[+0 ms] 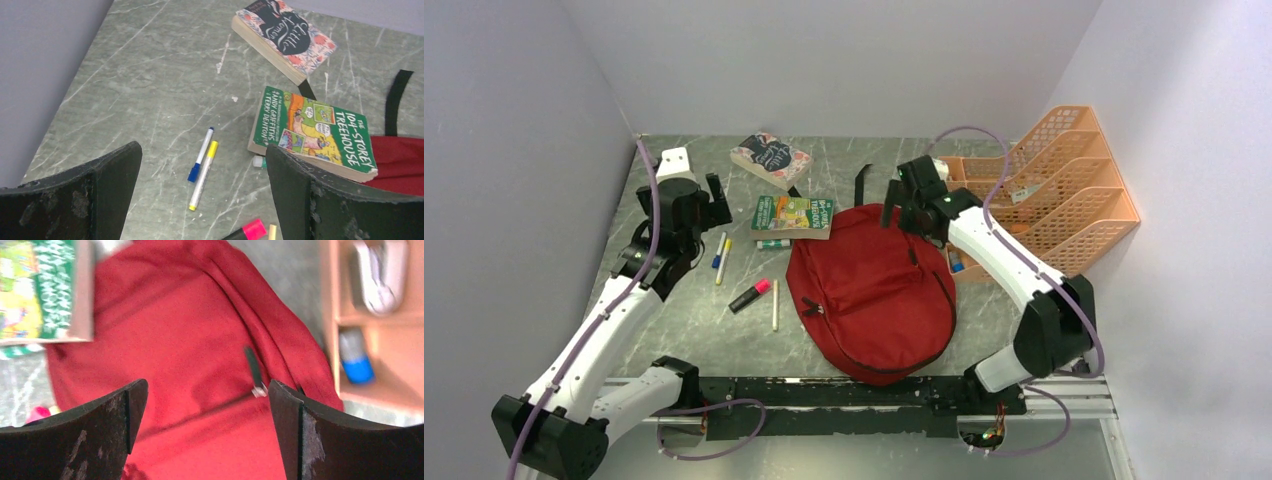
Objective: Pack the student bag
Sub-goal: Adjust the student bag at the center of the board, then unzip the student bag at the center of the board.
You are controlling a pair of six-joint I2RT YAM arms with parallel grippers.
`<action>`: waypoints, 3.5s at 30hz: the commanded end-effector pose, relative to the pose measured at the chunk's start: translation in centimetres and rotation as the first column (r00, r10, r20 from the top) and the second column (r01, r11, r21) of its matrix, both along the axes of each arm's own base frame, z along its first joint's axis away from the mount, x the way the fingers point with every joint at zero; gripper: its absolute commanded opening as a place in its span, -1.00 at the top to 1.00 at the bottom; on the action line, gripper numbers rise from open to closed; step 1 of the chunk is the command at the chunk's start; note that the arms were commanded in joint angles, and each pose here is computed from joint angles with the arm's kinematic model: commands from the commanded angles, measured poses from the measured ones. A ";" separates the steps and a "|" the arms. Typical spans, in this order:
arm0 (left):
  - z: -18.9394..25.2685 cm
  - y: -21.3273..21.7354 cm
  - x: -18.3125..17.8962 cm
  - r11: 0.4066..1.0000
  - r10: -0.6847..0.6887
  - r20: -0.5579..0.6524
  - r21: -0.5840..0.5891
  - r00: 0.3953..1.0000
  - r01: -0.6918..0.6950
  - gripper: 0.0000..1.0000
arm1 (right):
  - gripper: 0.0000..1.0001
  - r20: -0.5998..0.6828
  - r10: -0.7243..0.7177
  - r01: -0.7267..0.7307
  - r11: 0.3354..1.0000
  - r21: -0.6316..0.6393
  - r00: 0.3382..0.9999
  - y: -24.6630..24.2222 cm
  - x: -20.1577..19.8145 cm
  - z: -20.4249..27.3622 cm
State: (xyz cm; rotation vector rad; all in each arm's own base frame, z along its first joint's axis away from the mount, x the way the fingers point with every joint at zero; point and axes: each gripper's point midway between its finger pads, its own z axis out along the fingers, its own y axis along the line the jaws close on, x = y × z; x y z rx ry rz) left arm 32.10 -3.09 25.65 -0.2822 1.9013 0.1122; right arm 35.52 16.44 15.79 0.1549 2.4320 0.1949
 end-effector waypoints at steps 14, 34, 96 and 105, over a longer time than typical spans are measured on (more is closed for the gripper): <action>0.3 -3.2 0.6 0.989 -0.146 0.028 -0.025 0.989 0.147 -0.97 | -0.89 -0.286 -0.569 0.515 0.821 -0.248 0.771 -11.5 -18.9 -6.6; -0.3 -4.0 0.6 0.983 -0.182 0.014 -0.023 0.983 0.182 -0.97 | -0.33 -0.378 -0.461 0.568 0.783 0.252 0.803 -6.2 -20.3 -12.3; -12.4 -11.6 -1.3 0.871 -0.370 -0.260 -0.431 0.892 0.235 -0.66 | -0.16 0.113 -0.022 -0.021 0.930 0.366 0.993 17.3 -14.6 -0.7; -11.7 -12.2 -2.4 0.855 -0.405 -0.239 -0.442 0.883 0.273 -0.67 | 0.19 0.031 -0.197 0.177 0.932 0.315 0.980 19.8 -15.4 -5.4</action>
